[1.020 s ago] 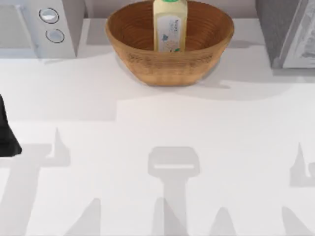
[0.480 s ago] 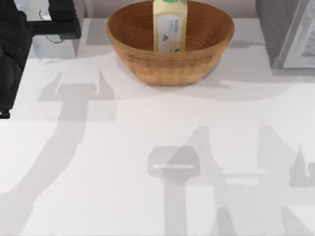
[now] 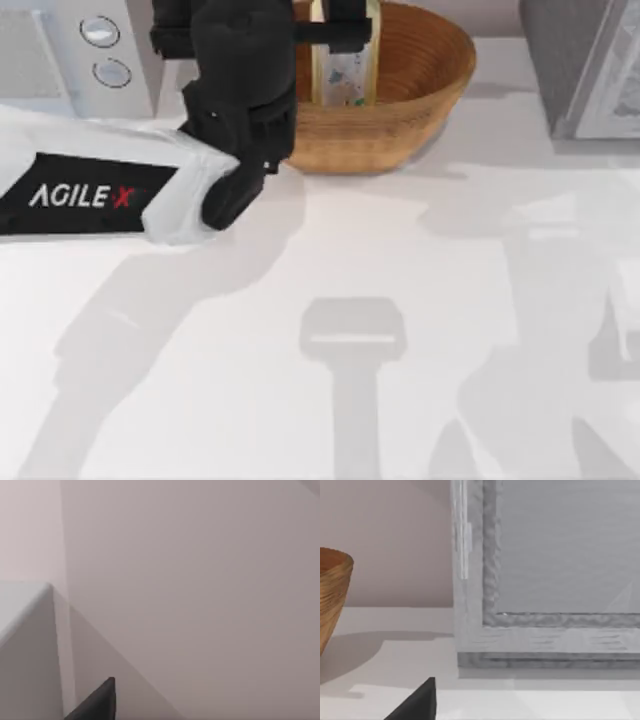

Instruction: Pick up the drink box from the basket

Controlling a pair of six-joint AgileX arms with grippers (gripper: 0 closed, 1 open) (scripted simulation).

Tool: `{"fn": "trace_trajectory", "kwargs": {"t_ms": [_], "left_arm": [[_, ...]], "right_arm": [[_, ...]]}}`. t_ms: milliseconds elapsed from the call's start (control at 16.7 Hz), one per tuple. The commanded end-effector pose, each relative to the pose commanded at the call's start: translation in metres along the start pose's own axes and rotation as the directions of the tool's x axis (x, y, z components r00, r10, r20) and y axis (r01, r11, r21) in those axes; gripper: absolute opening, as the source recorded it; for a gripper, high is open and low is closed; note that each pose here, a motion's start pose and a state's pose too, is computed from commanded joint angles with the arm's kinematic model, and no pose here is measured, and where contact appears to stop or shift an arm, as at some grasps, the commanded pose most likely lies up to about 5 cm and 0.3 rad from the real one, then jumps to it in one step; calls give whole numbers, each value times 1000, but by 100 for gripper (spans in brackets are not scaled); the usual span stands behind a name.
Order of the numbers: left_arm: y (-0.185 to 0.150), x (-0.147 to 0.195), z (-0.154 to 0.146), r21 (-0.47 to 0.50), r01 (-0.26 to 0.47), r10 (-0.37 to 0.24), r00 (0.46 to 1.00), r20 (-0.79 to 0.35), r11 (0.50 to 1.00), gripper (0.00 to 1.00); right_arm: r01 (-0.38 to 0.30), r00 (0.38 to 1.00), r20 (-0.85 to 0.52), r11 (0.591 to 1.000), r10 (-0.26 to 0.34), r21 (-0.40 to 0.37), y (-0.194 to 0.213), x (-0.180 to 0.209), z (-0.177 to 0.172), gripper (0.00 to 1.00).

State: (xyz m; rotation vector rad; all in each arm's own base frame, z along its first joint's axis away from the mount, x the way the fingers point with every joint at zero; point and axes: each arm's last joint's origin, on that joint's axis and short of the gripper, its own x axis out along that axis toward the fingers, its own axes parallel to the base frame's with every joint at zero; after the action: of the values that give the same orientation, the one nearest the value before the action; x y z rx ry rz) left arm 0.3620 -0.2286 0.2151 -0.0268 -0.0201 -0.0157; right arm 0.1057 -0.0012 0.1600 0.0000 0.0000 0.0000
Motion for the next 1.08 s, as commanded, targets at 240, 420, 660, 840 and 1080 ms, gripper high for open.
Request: {"fn": "trace_trajectory", "kwargs": {"t_ms": [240, 420, 660, 840, 1080], "left_arm": [[-48, 15, -59, 12, -1, 1, 1000, -16, 1000, 100], [-65, 16, -86, 20, -1, 2, 1000, -25, 1000, 100], [-67, 16, -90, 21, -1, 2, 1000, -26, 1000, 100], [-65, 17, -83, 11, -4, 4, 1000, -14, 1000, 100], [-67, 35, -89, 22, -1, 2, 1000, -27, 1000, 100]], "right_arm": [[0, 1000, 0, 1000, 0, 0, 0, 0, 0, 100], [0, 1000, 0, 1000, 0, 0, 0, 0, 0, 100], [0, 1000, 0, 1000, 0, 0, 0, 0, 0, 100], [0, 1000, 0, 1000, 0, 0, 0, 0, 0, 100], [0, 1000, 0, 1000, 0, 0, 0, 0, 0, 100]]}}
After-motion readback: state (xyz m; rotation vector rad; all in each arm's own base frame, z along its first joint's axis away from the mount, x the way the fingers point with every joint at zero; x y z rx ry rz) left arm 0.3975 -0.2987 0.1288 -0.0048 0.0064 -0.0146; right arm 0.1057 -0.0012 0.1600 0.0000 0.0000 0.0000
